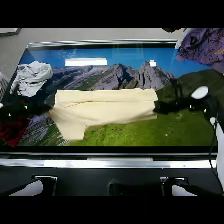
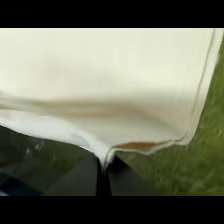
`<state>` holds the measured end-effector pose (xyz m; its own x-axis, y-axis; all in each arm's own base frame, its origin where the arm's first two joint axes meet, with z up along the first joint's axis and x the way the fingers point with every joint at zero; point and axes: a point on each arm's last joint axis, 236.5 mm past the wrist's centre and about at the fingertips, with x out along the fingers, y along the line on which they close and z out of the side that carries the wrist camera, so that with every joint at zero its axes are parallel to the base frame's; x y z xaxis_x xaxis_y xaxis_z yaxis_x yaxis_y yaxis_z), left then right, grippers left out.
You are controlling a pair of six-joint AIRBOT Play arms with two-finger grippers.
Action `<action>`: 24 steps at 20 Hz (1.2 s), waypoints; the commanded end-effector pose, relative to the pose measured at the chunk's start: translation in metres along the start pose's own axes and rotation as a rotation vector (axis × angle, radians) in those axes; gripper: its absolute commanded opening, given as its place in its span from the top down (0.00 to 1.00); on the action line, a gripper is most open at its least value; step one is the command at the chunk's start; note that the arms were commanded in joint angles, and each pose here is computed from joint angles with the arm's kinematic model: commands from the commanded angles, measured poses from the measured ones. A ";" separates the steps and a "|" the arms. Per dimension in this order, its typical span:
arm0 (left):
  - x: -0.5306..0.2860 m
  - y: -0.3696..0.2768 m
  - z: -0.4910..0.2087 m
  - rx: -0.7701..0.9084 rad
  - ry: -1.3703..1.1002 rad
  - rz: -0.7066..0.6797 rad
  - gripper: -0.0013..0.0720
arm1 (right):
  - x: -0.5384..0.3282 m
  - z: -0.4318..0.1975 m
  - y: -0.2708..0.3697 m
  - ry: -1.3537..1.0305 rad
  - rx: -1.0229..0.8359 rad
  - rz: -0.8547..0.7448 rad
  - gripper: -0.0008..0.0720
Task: Fold the clothes and pants, and hang the long-sleeved shirts on hangers.
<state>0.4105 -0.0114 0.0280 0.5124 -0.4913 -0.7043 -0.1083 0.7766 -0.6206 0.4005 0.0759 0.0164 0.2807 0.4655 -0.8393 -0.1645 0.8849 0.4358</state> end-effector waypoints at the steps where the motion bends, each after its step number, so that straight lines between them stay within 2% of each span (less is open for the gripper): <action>1: -0.065 -0.101 0.091 0.194 -0.221 -0.070 0.96 | -0.105 0.115 0.044 -0.324 -0.164 -0.196 0.96; 4: -0.170 -0.177 0.142 0.373 -0.438 -0.027 0.96 | -0.235 0.159 0.093 -0.596 -0.228 -0.258 0.96; 6: -0.247 -0.212 0.149 0.452 -0.587 0.059 0.96 | -0.323 0.154 0.139 -0.792 -0.306 -0.260 0.96; 9: -0.360 -0.247 0.123 0.511 -0.845 0.188 0.96 | -0.423 0.101 0.183 -1.023 -0.354 -0.285 0.96; 13: -0.436 -0.249 0.056 0.501 -1.014 0.300 0.96 | -0.494 0.025 0.207 -1.175 -0.350 -0.320 0.96; 16: -0.463 -0.233 0.023 0.424 -1.084 0.358 0.96 | -0.507 0.007 0.213 -1.210 -0.327 -0.300 0.96; 19: -0.457 -0.222 0.025 0.389 -1.065 0.373 0.96 | -0.484 0.024 0.201 -1.146 -0.287 -0.289 0.96; 24: -0.313 -0.172 0.061 0.404 -0.640 0.327 0.96 | -0.341 0.080 0.130 -0.722 -0.156 -0.304 0.96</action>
<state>0.2812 0.0436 0.4365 0.9582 0.1188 -0.2601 -0.1624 0.9748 -0.1529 0.3143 0.0324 0.4567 0.9545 0.1401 -0.2634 -0.1194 0.9885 0.0933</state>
